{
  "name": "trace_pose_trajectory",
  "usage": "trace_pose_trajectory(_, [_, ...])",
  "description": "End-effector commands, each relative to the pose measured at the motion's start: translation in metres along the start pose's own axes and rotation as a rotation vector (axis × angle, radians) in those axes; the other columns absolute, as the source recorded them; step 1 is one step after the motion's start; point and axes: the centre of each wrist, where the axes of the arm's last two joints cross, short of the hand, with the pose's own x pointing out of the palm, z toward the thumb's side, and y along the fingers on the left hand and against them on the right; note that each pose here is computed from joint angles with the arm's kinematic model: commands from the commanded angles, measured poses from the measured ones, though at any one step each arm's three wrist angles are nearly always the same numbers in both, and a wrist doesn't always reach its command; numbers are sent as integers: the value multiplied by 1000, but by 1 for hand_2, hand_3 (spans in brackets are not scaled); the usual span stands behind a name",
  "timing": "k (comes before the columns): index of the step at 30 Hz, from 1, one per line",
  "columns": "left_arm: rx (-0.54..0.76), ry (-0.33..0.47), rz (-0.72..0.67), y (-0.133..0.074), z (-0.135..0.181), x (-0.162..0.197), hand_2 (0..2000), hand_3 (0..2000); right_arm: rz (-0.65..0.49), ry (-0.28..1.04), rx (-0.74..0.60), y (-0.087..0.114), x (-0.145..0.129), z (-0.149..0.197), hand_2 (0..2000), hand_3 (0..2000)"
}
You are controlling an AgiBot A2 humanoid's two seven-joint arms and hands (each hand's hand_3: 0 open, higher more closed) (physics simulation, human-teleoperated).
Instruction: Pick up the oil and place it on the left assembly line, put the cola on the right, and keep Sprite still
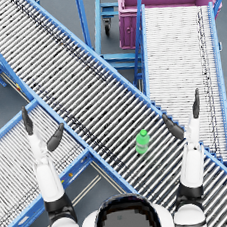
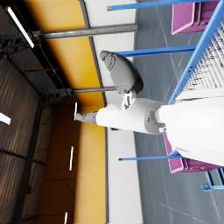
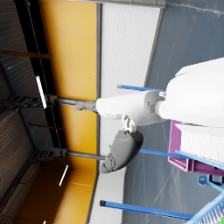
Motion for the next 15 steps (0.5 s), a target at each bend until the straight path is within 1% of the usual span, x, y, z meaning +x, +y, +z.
trace_pose_trajectory(1, [3, 0, -1, 1, 0, 0, 0, 0, -1, 0, -3, -1, 0, 1, 0, 0])
trace_pose_trajectory(2, [30, 2, 0, 7, 6, -1, 0, 0, -7, 5, -31, -7, -2, 6, 0, 0])
trace_pose_trajectory(3, [7, 0, -1, 2, 1, 0, 0, 0, -7, 4, -27, -6, -2, 5, 0, 0])
trace_pose_trajectory(4, [31, 1, -3, 7, 6, 0, 0, 0, -3, 1, -11, -2, -1, 2, 0, 0])
trace_pose_trajectory(5, [12, -1, -2, 3, 2, 1, 0, 0, -4, 1, -11, -3, -1, 2, 0, 0])
trace_pose_trajectory(6, [22, 0, -3, 6, 4, 1, 0, 0, -10, 4, -18, -5, -3, 3, 0, 0])
trace_pose_trajectory(15, [-7, -5, -4, -2, -1, 2, 0, 0, -9, -2, 22, 2, -1, -5, 0, 0])
